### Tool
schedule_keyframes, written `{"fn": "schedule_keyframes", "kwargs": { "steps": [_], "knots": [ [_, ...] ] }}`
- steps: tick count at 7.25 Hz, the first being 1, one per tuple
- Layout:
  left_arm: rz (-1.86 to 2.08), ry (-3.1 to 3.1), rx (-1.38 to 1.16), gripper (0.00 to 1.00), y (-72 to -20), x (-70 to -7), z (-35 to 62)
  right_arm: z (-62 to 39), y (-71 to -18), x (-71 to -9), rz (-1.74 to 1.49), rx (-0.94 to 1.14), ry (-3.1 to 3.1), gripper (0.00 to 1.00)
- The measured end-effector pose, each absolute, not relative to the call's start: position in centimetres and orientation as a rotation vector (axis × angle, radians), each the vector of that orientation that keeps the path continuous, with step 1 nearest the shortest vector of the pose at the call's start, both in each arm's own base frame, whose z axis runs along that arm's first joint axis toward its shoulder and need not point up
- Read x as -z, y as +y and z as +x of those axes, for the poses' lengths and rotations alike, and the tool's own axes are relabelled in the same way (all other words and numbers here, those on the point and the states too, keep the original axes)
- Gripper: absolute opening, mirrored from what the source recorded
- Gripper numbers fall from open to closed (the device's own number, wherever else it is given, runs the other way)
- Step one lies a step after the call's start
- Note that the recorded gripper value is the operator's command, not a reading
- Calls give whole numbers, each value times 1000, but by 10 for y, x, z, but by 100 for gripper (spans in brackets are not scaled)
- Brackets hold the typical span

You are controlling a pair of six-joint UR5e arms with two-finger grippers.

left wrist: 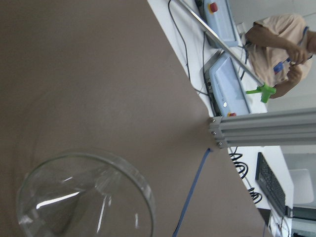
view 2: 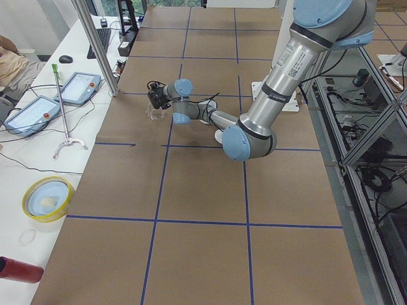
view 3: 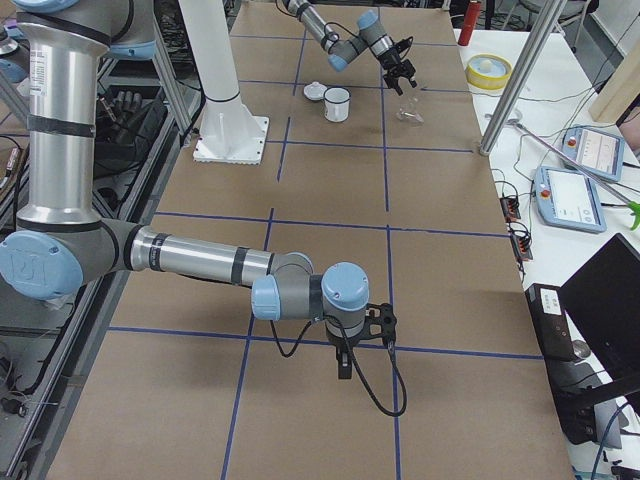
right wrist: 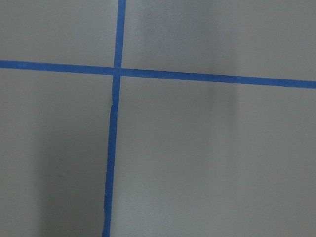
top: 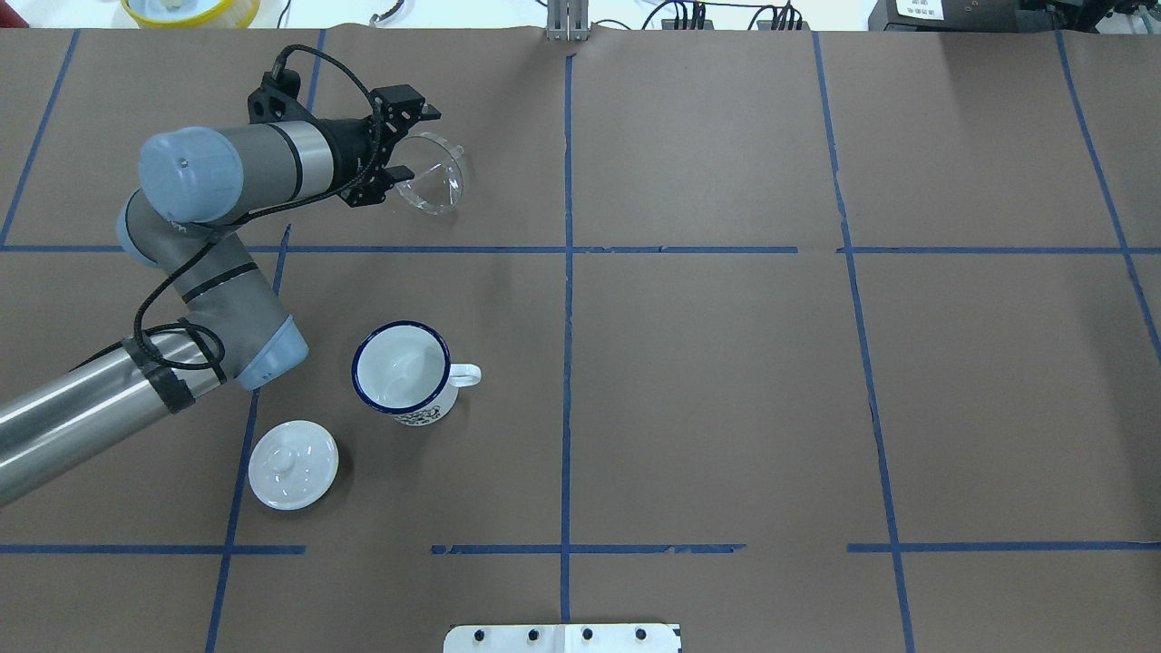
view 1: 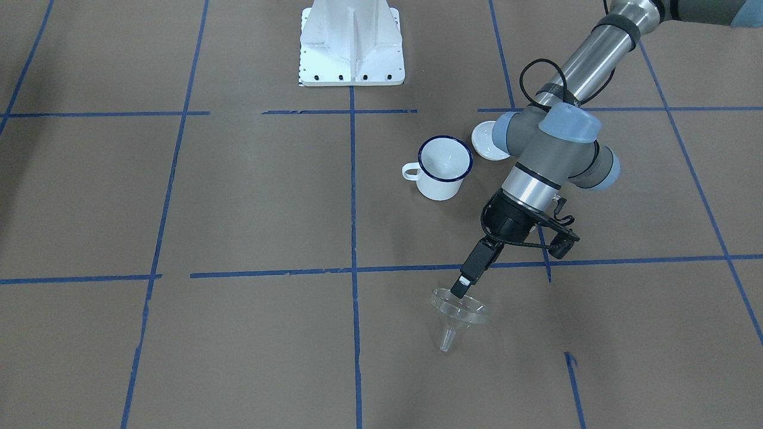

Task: Remove funnel from cup
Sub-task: 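Set the glass funnel down farther from the robot and release it, then move the left gripper down onto the white lid beside the mug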

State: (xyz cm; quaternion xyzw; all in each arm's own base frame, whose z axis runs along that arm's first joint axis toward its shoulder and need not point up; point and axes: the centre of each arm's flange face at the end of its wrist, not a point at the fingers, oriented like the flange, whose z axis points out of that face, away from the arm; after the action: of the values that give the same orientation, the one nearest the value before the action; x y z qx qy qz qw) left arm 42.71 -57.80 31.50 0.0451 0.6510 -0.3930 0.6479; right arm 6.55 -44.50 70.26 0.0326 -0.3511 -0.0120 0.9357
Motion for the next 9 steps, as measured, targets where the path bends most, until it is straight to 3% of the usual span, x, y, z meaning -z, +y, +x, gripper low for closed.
{"fn": "schedule_keyframes", "kwargs": {
  "steps": [4, 7, 9],
  "knots": [
    [4, 1176, 683, 99, -509, -305, 368, 66, -445, -702, 67, 25, -718, 100],
    [-38, 1041, 640, 99, -438, -353, 321, 65, -445, -702, 67, 25, -718, 100],
    [-131, 886, 591, 98, -390, -375, 346, 66, -445, -703, 67, 25, -718, 100]
  ]
}}
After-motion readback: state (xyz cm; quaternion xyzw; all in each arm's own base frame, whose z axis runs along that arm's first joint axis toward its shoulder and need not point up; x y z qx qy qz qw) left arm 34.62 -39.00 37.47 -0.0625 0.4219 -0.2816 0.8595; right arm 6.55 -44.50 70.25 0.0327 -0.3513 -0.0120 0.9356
